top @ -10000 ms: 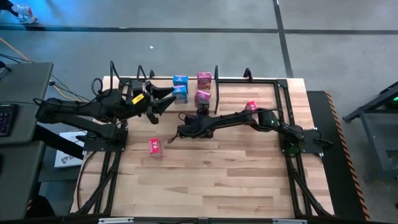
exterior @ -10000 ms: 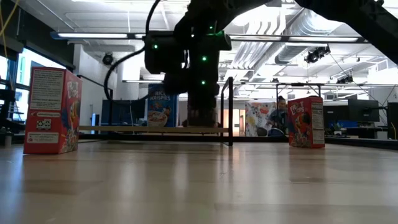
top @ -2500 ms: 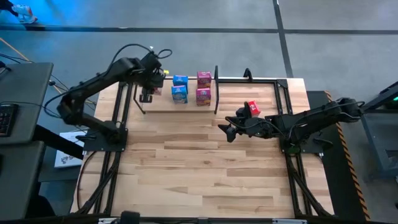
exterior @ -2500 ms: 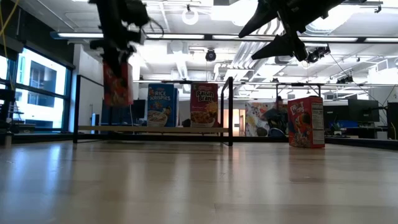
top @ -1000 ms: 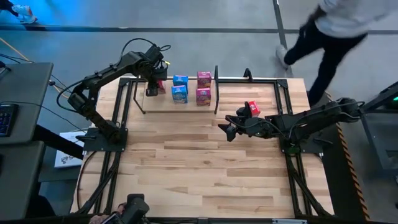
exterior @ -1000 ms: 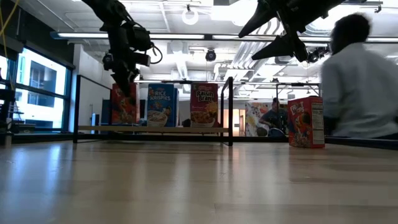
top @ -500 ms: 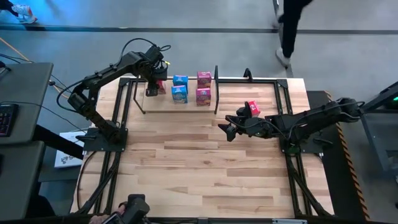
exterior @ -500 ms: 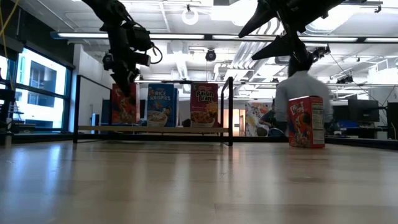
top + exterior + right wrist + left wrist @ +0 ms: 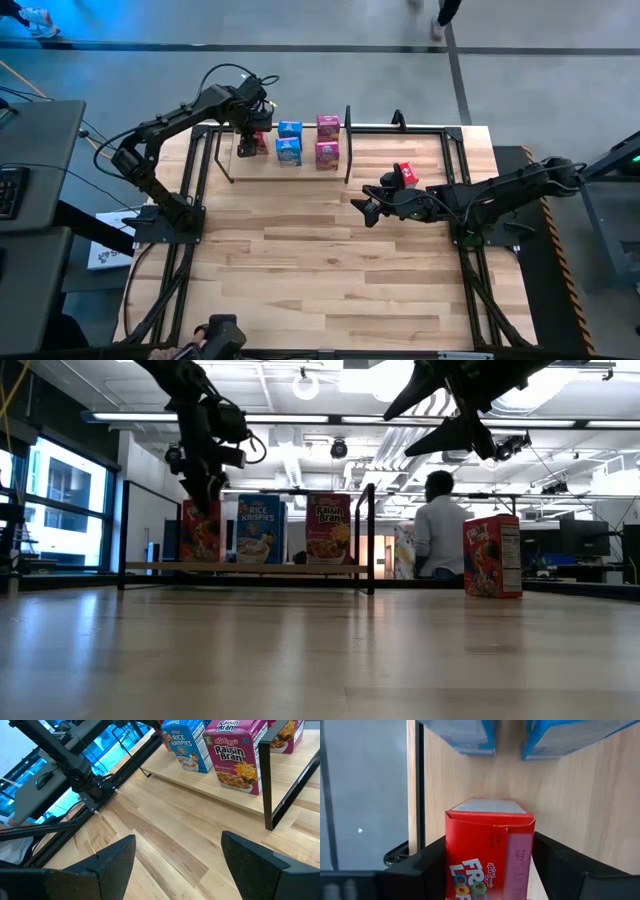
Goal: Stack cereal on shelf
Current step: Put the left red cereal box on the shelf, then put the red cereal box on the shelf aligned with the other red cereal box
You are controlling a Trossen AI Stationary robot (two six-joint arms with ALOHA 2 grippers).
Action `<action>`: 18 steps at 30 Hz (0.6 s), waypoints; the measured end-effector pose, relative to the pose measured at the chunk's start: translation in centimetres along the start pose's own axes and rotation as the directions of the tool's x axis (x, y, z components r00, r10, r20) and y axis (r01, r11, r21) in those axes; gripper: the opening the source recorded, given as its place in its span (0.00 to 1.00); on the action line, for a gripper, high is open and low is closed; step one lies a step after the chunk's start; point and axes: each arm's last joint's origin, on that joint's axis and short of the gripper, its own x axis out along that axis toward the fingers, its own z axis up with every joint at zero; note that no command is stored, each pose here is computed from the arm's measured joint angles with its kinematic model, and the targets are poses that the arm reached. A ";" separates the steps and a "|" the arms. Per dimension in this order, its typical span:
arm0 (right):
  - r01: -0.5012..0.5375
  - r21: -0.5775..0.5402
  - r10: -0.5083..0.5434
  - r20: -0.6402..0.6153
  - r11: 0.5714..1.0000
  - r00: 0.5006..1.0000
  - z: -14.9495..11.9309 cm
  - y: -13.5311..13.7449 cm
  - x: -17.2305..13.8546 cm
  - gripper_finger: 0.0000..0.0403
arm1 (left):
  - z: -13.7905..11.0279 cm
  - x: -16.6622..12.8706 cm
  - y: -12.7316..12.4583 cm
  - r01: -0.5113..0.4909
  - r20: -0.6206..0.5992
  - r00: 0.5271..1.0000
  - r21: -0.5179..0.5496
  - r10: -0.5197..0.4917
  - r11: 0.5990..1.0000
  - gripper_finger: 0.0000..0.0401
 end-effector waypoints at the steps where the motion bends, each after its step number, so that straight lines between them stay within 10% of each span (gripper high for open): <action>1: 0.000 0.000 0.000 0.000 1.000 1.000 0.0 0.0 0.0 0.71 | 0.1 -0.2 -0.1 -0.004 0.004 1.000 0.003 0.004 1.000 0.61; 18: 0.003 -0.024 -0.003 0.006 1.000 1.000 0.0 0.0 0.0 0.71 | 2.3 -7.0 2.3 -0.211 0.139 0.965 -0.098 0.223 0.973 0.61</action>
